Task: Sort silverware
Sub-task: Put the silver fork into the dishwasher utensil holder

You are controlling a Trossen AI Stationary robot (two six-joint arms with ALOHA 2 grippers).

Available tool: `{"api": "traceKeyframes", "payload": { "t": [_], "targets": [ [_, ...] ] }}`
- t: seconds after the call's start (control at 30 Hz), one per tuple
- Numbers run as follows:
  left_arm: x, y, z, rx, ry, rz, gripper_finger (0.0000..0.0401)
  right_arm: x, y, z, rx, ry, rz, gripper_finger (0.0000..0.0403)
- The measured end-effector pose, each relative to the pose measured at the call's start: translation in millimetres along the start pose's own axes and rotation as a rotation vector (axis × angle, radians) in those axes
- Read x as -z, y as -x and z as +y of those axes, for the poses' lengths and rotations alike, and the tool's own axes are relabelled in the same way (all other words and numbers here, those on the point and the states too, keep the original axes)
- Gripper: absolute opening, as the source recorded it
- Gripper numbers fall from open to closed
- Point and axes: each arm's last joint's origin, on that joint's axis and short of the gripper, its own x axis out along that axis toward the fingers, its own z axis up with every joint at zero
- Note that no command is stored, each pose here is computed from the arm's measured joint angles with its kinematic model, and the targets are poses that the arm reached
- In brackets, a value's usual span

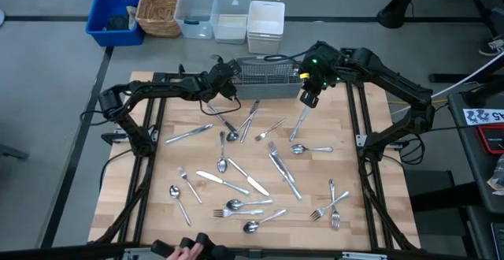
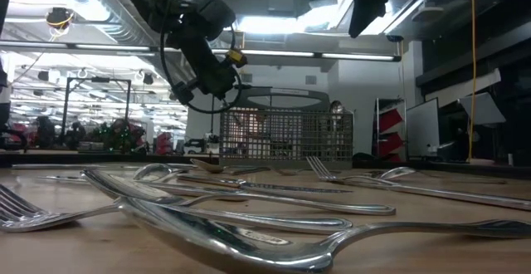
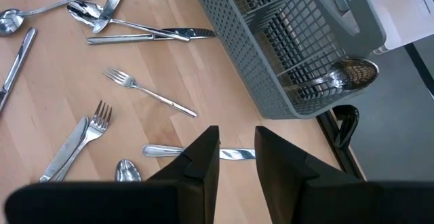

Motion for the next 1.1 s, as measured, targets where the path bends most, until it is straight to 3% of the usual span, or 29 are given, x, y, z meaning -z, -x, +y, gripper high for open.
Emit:
{"api": "traceKeyframes", "payload": {
  "t": [0.4, 0.77, 1.1],
  "targets": [
    [-0.5, 0.1, 0.2, -0.007, 0.045, -0.020, 0.0018, 0.0, 0.0, 0.0, 0.000, 0.000, 0.000, 0.0095],
    [-0.7, 0.2, 0.4, -0.009, 0.059, -0.023, 0.0115, 0.0, -0.1, 0.0, 0.000, 0.000, 0.001, 0.0095],
    [-1.3, 4.7, 3.0, -0.021, 0.164, -0.017, 0.0116, 0.0, -0.1, 0.0, 0.000, 0.000, 0.001, 0.0095]
  ]
}}
